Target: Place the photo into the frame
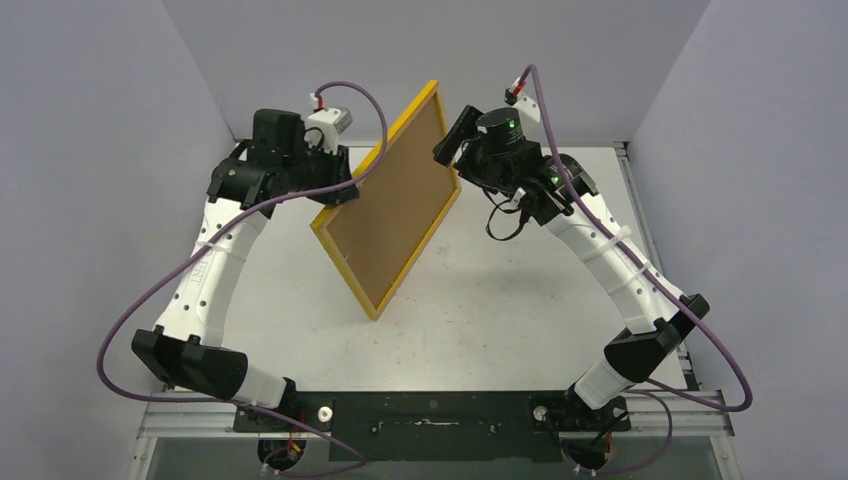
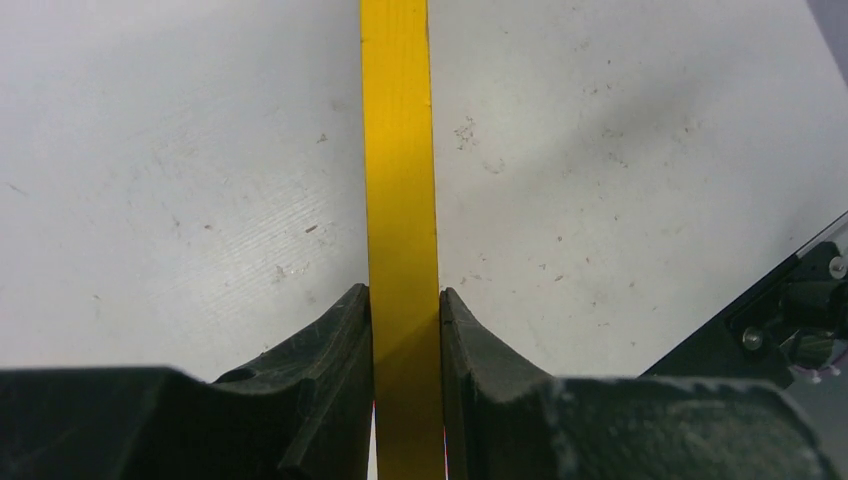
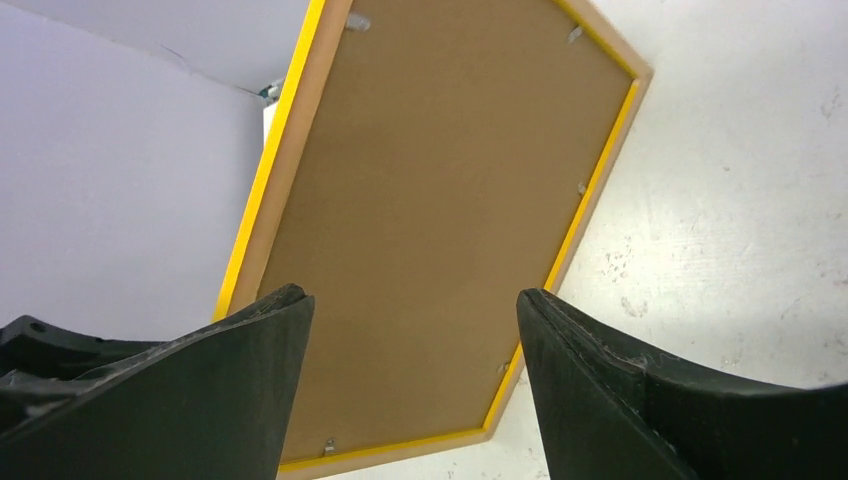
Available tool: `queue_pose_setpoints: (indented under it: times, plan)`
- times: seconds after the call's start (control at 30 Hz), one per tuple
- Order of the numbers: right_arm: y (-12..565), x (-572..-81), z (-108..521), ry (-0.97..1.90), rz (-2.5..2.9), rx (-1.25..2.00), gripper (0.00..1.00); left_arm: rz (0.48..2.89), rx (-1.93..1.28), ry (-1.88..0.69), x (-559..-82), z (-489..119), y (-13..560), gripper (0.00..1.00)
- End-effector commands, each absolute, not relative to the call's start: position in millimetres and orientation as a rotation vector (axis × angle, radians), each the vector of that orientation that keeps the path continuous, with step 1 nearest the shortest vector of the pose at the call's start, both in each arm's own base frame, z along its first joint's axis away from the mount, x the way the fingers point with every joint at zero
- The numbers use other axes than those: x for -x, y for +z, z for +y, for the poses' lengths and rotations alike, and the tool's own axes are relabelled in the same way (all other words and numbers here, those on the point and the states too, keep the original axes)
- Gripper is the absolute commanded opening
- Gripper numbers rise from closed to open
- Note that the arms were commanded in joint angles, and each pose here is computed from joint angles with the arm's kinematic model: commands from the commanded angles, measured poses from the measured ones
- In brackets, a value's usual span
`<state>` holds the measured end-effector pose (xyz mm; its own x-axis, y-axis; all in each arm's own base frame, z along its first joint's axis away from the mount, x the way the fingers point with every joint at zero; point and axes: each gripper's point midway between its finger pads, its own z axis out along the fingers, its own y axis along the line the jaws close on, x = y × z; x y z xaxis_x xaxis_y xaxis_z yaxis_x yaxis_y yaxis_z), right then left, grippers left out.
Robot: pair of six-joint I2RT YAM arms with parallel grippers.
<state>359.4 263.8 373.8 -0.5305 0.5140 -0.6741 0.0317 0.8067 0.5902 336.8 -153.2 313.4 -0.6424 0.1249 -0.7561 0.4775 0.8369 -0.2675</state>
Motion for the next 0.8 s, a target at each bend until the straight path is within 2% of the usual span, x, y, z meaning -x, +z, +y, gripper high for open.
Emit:
queue_pose_setpoints:
  times: [0.0, 0.43, 0.77]
  plan:
    - [376, -353, 265, 0.717, 2.059, -0.436, 0.77, 2.103, -0.608, -0.428, -336, -170, 341, 0.0]
    - [373, -355, 257, 0.836, 2.09, -0.67, 0.82, 1.95, -0.785, -0.258, -305, -210, 350, 0.0]
    - [348, -343, 239, 0.751, 2.296, -0.837, 0.74, 1.8, -0.959, -0.183, -282, -242, 353, 0.0]
